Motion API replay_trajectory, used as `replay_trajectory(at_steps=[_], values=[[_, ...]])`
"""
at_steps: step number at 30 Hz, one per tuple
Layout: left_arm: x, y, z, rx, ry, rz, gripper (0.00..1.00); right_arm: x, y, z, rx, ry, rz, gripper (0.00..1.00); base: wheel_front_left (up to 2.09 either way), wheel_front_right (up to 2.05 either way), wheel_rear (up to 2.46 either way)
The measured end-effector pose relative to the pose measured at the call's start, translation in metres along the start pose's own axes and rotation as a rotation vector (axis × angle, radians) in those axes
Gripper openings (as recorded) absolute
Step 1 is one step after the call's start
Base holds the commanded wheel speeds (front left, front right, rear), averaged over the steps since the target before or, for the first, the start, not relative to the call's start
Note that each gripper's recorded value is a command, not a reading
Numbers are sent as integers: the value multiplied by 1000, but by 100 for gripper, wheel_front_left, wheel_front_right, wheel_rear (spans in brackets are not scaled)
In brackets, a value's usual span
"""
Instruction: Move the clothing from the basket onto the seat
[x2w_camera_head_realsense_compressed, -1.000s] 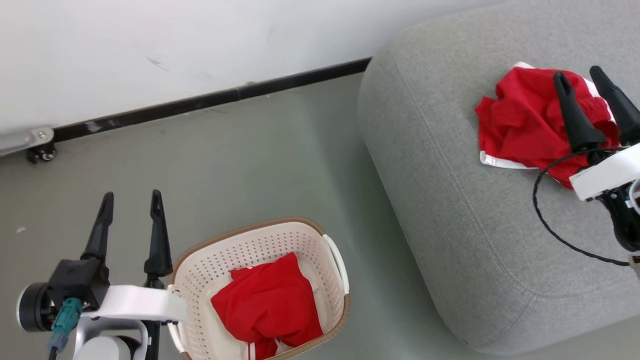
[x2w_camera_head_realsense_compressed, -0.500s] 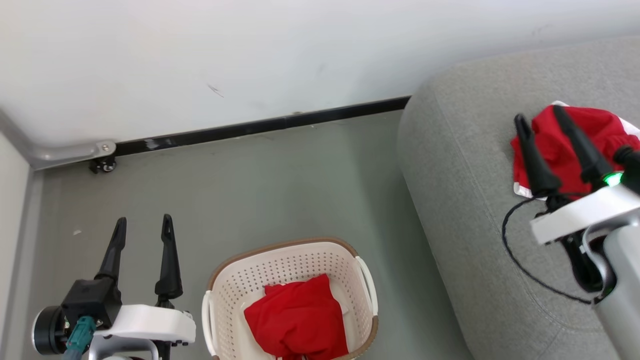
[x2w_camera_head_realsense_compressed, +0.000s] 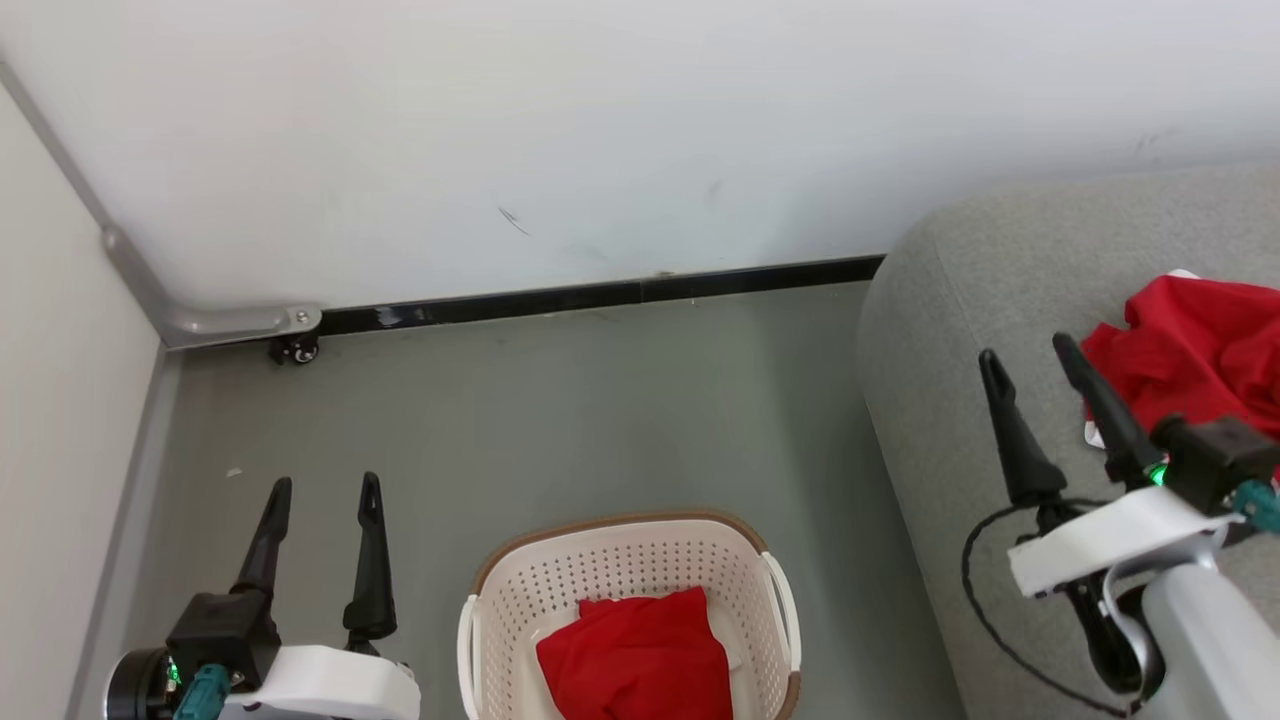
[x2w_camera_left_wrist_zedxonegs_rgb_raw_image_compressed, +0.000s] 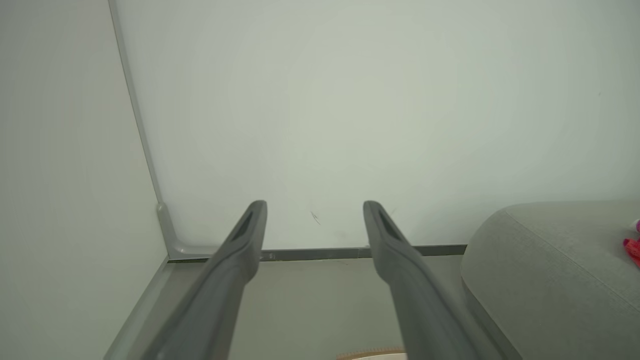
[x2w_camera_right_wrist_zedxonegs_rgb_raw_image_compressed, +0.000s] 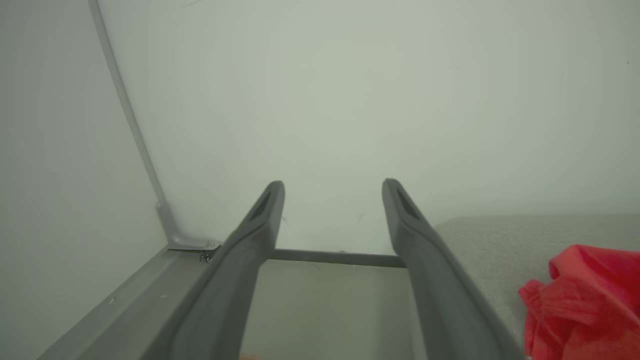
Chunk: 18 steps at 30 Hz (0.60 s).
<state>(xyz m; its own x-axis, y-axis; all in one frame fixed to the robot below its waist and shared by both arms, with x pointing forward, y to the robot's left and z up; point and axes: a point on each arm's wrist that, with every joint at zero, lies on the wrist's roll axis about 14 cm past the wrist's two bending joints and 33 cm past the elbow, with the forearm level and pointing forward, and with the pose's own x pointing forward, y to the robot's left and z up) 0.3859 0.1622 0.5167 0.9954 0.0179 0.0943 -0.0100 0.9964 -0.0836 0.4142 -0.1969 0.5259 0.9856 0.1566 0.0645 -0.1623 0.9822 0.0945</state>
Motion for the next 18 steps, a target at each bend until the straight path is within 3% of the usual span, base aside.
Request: replay_trajectory(at_steps=[9,18], values=[[-13,4,5,20,-11,10,100,-23,33,-30,72,47,8,100,0,0,0],[-23,5,2,22,-1,11,100,-38,47,-36,69,49,6,100,0,0,0]])
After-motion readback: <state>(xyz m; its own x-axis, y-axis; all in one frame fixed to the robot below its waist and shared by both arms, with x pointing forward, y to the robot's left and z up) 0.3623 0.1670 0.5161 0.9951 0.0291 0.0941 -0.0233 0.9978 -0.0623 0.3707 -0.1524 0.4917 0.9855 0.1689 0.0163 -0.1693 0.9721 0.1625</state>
